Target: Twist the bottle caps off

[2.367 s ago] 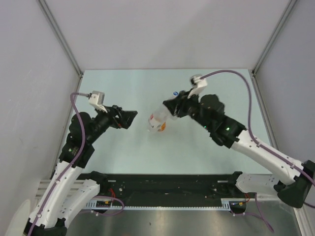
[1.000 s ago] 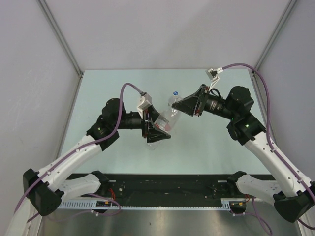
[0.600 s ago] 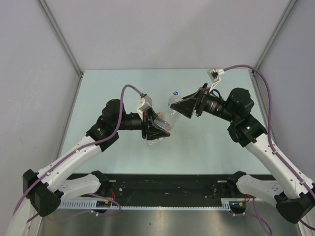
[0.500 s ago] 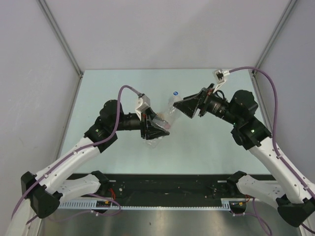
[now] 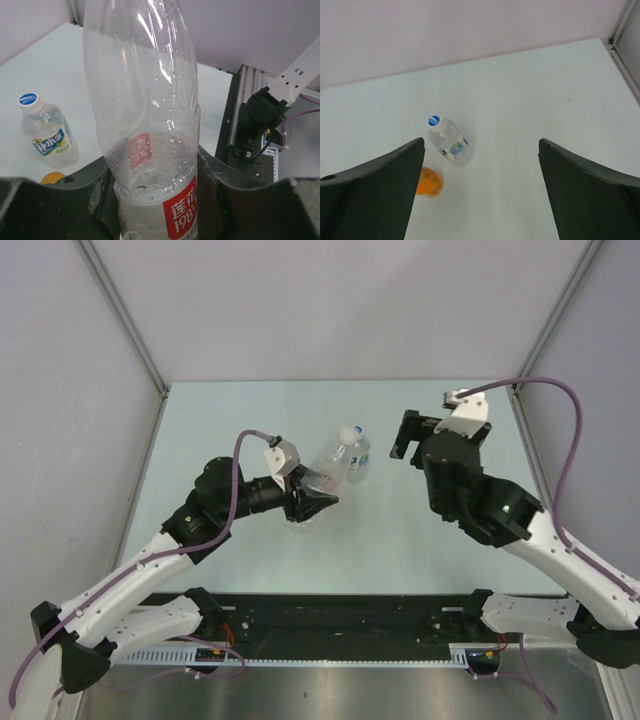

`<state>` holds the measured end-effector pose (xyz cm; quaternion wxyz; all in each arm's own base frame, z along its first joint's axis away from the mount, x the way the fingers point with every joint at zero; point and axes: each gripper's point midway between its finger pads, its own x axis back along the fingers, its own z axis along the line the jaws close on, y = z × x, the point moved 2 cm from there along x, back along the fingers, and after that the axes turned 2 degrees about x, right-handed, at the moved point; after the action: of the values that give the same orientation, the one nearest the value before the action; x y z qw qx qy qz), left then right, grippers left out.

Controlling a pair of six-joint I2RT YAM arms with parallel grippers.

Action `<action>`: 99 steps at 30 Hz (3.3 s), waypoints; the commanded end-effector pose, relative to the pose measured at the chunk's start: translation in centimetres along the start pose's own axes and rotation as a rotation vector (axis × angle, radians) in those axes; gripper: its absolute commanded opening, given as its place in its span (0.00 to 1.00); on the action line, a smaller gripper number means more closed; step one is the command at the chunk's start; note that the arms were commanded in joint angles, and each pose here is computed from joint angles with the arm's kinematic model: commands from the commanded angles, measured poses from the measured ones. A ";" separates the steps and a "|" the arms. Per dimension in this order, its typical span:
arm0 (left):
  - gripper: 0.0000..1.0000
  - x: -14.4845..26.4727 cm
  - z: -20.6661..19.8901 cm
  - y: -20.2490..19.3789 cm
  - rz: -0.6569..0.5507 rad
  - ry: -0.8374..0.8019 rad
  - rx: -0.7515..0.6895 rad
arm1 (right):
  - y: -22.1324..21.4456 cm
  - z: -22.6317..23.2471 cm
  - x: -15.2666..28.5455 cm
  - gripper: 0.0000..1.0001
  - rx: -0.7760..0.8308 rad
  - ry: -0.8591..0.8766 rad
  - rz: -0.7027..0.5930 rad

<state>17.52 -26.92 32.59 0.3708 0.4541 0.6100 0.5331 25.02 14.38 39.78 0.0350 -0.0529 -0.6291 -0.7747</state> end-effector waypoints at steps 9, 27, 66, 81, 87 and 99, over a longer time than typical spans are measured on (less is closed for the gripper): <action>0.00 1.3 3.9 -1.0 -0.074 0.343 -0.088 | 1.8 0.4 3.2 0.89 -0.275 0.353 -0.063; 0.00 -0.2 3.8 0.0 -0.058 0.538 -0.208 | 1.9 11.9 4.9 0.82 -0.533 0.784 0.088; 0.00 -1.3 1.8 -1.5 -0.017 0.462 -0.214 | -1.2 12.3 1.5 0.18 -0.411 0.656 0.097; 0.00 0.2 -7.5 1.8 -0.094 -0.243 -0.086 | 1.0 12.6 6.3 0.00 -0.224 1.037 0.002; 0.00 1.4 -10.1 3.6 -0.085 -0.479 -0.056 | 1.1 12.4 9.4 0.00 -0.138 1.277 -0.018; 0.00 2.5 -13.5 3.6 0.038 -0.906 0.043 | -0.3 11.5 16.2 0.00 0.047 1.738 -0.009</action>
<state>8.20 -29.85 35.93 0.5141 0.6175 0.4819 0.3496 11.52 25.10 47.56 0.4151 0.5335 -0.4013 -0.6181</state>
